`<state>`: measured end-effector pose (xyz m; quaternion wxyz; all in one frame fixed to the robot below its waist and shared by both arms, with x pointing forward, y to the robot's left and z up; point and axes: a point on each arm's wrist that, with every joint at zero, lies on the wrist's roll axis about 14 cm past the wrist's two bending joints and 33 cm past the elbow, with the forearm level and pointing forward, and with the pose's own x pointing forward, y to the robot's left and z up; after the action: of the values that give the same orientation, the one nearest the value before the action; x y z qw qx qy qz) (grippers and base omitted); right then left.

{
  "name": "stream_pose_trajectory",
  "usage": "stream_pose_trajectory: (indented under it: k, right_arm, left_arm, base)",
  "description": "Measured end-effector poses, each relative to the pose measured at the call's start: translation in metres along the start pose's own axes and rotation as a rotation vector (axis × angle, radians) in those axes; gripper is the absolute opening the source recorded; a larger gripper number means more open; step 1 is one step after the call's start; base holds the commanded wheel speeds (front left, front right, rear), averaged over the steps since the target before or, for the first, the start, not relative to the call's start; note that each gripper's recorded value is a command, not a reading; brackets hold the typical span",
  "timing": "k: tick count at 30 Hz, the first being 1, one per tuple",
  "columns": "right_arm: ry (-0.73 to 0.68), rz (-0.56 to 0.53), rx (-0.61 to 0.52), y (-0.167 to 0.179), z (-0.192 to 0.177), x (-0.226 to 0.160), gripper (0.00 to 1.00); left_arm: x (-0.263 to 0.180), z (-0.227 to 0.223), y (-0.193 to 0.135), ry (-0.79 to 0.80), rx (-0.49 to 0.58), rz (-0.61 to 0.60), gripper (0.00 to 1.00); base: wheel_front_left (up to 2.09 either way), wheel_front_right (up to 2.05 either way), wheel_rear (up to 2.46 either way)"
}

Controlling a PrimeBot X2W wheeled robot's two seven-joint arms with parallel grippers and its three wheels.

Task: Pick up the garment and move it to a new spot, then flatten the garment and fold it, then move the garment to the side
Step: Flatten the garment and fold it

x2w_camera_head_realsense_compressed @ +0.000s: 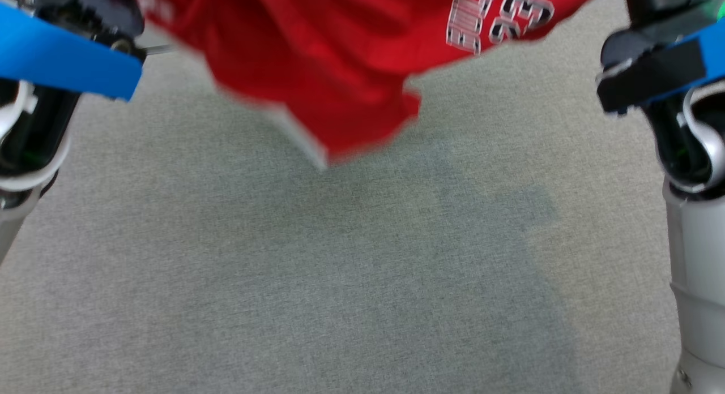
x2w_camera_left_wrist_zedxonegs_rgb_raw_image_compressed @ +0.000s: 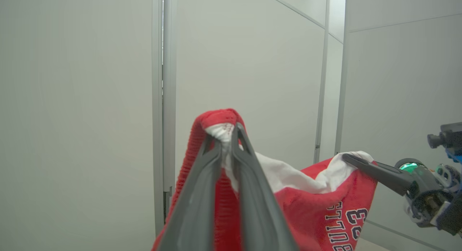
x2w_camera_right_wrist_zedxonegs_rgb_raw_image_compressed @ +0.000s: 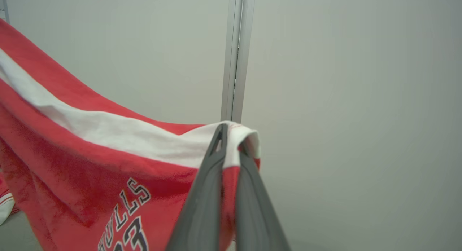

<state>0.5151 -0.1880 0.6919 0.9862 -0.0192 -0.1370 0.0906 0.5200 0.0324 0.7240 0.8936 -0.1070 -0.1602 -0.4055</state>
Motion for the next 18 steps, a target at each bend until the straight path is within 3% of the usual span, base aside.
stream_pose_trajectory:
  k: [3, 6, 12, 18]
  right_arm:
    - [-0.066, -0.022, -0.005, -0.005, 0.012, 0.009, 0.0]
    - [-0.05, -0.039, -0.006, -0.009, 0.0, 0.008, 0.0]
    - [0.205, -0.044, 0.065, 0.003, -0.102, -0.029, 0.0]
    - [0.377, -0.069, 0.166, 0.018, -0.174, -0.082, 0.0]
  left_arm:
    - [0.014, 0.003, -0.007, -0.064, -0.026, -0.027, 0.0]
    - [0.016, -0.028, -0.013, -0.008, -0.066, -0.046, 0.0]
    - [-0.022, -0.13, -0.02, 0.201, -0.211, 0.015, 0.0]
    - [-0.067, -0.186, -0.033, 0.29, -0.33, 0.097, 0.0]
  base:
    - [0.0, 0.0, 0.0]
    - [0.0, 0.0, 0.0]
    - [0.0, 0.0, 0.0]
    - [0.0, 0.0, 0.0]
